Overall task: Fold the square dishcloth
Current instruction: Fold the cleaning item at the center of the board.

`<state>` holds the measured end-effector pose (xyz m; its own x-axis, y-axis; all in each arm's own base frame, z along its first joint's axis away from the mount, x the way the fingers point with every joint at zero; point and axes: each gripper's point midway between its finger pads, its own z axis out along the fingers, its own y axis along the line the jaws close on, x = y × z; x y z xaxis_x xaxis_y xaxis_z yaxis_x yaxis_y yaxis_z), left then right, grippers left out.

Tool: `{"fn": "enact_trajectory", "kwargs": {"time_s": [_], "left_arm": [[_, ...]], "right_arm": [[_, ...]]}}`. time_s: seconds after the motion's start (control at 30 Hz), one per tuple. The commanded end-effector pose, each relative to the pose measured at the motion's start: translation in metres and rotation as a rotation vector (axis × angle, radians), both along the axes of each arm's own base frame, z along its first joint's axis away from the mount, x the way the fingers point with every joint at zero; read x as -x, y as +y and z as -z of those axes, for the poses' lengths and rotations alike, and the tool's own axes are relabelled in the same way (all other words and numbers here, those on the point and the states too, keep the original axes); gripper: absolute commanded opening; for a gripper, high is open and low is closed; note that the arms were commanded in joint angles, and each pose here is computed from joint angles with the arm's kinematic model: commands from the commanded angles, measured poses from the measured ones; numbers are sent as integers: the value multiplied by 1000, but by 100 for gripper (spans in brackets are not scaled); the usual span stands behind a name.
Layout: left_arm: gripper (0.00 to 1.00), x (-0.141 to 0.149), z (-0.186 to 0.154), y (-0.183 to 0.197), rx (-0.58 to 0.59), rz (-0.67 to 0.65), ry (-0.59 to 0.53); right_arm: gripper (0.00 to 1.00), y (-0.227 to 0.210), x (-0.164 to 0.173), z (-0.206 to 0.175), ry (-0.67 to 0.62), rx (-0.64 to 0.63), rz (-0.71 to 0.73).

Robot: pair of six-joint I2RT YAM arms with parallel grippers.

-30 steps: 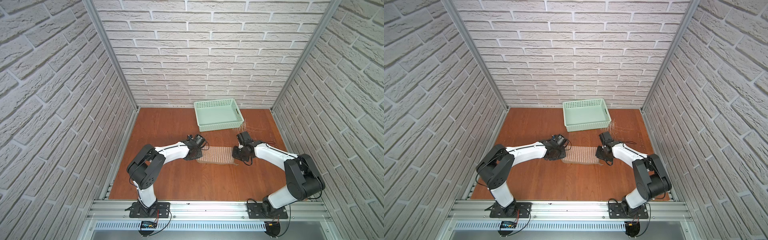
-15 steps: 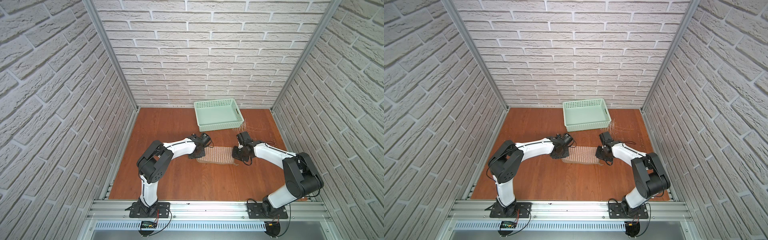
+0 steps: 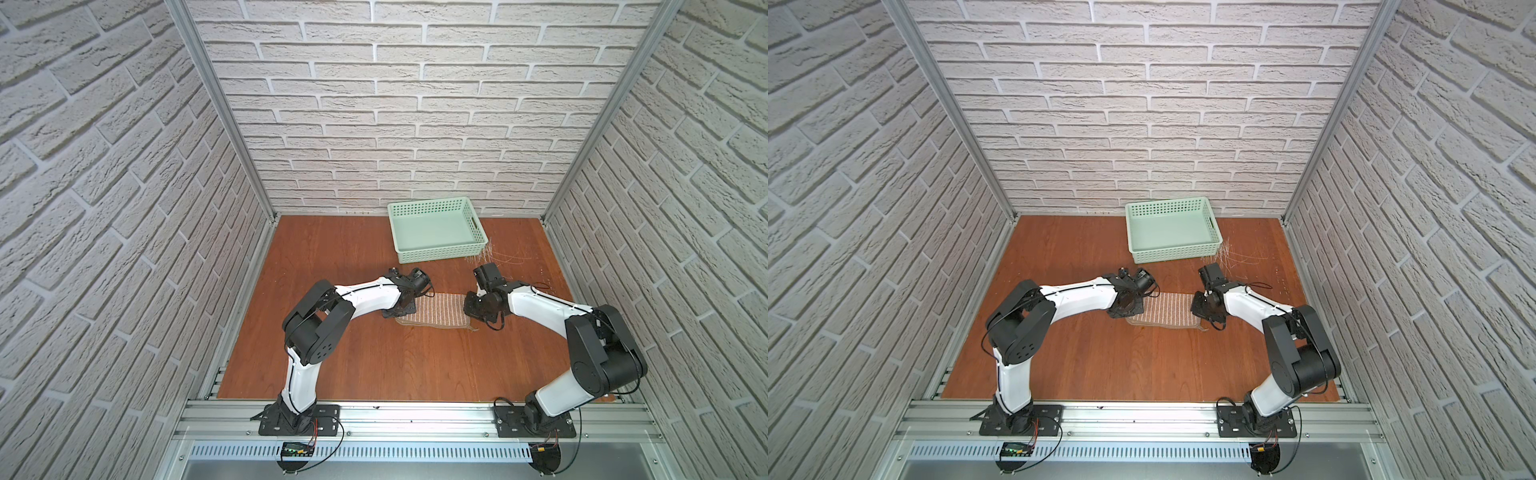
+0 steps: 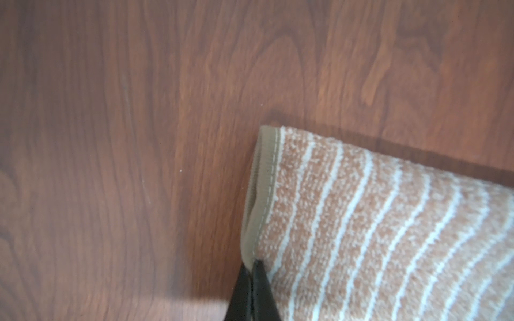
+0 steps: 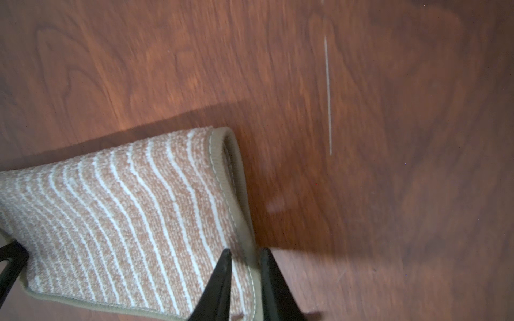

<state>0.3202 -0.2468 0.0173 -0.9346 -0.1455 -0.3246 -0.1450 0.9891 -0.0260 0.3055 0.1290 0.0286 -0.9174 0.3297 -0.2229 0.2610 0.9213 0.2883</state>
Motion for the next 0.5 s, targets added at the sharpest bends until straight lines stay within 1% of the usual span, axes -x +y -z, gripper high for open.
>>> {"fn": "enact_trajectory", "kwargs": {"time_s": [0.0,0.1,0.27,0.4,0.47], "left_arm": [[0,52,51,54,-196,-18,226],[0,43,32,70,-234,-41,161],[0,17,-18,74,-289,-17,-17],[0,8,-51,75,-357,-4,-103],[0,6,-63,72,-365,2,-129]], "right_arm": [[22,-2,1,-4,-16,-7,4],[22,-1,2,-5,-22,-16,-4],[21,9,1,-4,-18,-64,-19],[18,19,0,-3,-13,-117,-29],[18,27,-2,-5,-14,-159,-40]]}}
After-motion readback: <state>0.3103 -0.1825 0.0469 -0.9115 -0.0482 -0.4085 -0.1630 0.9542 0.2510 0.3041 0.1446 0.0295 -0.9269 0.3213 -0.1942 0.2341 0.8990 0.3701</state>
